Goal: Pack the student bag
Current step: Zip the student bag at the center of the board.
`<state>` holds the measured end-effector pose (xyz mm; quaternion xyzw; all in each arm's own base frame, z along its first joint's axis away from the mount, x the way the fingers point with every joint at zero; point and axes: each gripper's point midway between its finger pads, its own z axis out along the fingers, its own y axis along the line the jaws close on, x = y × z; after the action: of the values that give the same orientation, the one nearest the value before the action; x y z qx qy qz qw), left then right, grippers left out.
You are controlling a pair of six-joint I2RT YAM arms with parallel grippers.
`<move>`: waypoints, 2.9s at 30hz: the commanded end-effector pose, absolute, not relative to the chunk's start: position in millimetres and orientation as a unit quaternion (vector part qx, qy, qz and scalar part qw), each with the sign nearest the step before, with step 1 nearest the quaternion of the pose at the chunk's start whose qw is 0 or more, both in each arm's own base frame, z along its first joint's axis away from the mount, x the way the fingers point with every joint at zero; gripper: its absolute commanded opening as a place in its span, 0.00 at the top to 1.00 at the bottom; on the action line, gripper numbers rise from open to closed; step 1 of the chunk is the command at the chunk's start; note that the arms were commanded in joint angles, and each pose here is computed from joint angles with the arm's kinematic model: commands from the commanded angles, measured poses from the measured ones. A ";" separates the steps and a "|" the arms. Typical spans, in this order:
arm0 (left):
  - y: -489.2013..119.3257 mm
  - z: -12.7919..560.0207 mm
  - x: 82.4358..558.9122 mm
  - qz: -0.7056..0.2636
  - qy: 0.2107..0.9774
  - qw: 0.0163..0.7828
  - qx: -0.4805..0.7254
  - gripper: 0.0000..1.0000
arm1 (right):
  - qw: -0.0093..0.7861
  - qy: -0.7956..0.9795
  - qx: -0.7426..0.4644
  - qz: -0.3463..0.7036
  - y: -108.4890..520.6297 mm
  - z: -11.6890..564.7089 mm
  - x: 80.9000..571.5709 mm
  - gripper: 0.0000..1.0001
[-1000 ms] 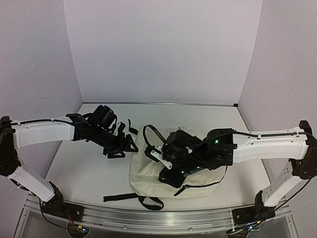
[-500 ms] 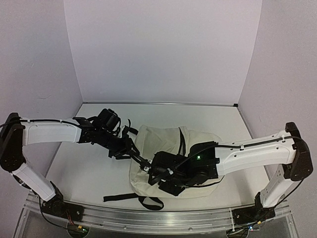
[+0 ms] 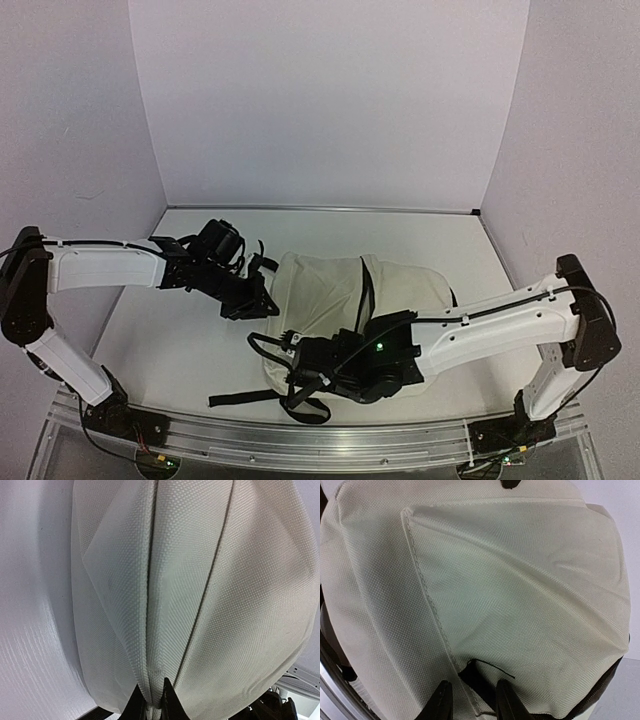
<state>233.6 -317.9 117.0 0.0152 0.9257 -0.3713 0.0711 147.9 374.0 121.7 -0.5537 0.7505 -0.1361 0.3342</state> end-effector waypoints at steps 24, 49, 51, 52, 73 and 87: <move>-315.4 183.4 375.3 -0.374 0.882 0.270 0.102 1.00 | 0.425 0.850 -0.305 0.062 402.5 204.7 248.3 1.00; -268.0 155.7 254.0 -0.328 0.929 0.164 -0.048 0.13 | 0.396 0.859 -0.256 0.200 433.0 201.8 264.1 1.00; -274.0 152.8 251.7 -0.326 0.930 0.164 -0.053 0.12 | 0.396 0.859 -0.253 0.202 433.3 200.4 264.9 1.00; -275.9 150.6 252.7 -0.327 0.929 0.164 -0.055 0.12 | 0.396 0.859 -0.251 0.203 433.4 200.7 265.0 1.00; -276.8 106.9 259.6 -0.260 0.949 0.164 -0.076 0.62 | 0.420 0.853 -0.227 0.212 428.0 221.4 269.4 1.00; -247.5 100.5 261.1 -0.194 0.958 0.192 -0.085 1.00 | 0.487 0.848 -0.148 0.149 389.6 255.5 310.9 1.00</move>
<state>255.5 -264.5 97.2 -0.0810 0.9570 -0.2268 0.1618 284.1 402.9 201.3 -0.2107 0.8673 0.1312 0.4316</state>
